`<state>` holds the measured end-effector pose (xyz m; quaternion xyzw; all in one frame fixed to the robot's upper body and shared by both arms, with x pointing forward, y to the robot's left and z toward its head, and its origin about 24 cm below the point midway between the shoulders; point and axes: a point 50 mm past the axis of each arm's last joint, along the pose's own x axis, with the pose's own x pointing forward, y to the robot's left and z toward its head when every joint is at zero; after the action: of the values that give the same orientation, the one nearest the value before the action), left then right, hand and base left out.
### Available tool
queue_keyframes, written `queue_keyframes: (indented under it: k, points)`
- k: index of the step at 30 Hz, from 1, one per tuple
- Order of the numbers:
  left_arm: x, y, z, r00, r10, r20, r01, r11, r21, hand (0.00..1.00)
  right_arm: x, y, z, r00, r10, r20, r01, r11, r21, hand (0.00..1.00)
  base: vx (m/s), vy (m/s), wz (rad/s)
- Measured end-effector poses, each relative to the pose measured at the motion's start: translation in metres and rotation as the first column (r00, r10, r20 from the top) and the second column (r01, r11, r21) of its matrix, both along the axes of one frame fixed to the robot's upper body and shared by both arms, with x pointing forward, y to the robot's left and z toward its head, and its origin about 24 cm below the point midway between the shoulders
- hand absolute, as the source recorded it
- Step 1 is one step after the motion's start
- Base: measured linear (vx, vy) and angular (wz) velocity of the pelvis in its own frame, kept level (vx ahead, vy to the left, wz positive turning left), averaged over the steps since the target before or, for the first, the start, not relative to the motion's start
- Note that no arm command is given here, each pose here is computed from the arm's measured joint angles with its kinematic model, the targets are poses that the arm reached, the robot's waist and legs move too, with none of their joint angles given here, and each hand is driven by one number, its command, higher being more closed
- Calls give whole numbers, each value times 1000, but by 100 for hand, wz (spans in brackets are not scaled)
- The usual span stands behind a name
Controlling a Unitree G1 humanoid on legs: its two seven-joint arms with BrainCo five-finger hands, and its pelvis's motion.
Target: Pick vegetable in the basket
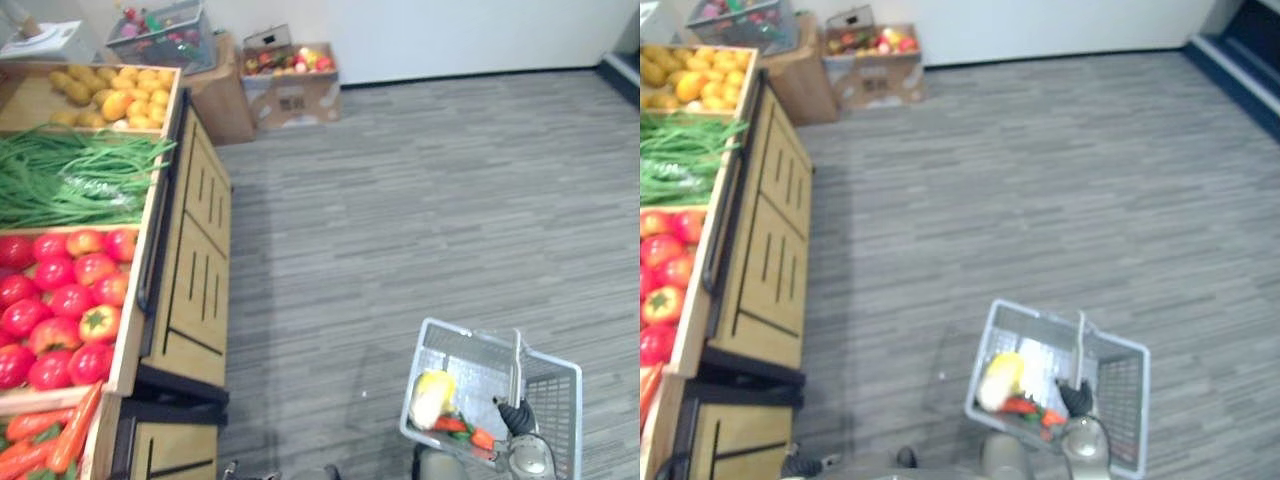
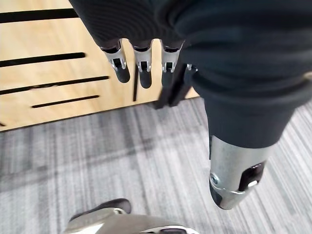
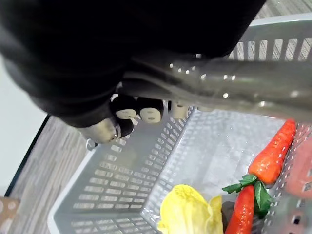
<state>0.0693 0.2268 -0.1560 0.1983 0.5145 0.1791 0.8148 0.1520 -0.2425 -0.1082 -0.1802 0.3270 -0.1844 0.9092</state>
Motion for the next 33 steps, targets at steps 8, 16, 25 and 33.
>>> queue_keyframes:
  k: [8, 16, 25, 33]
  points:
    - [15, -1, 3, 998, 27, 50, -27, 1000, -14, 0, 17, 18, 6, 998, 16, 69, -18, 999, 37, 100, 158, 39, -7]
    - [18, -14, 2, 993, 90, 71, -86, 995, -59, 0, 11, 6, 9, 998, -25, 61, 24, 1000, 6, 100, 312, -164, 24]
    - [13, -8, 2, 985, 154, 73, -150, 987, -58, 0, -1, 2, 0, 1000, 5, -7, -5, 1000, -1, 100, 199, -76, 25]
    - [-12, -10, -3, 972, 234, 24, -232, 971, -56, 0, -12, 2, -12, 997, -38, -71, 41, 999, 31, 100, 49, 203, -21]
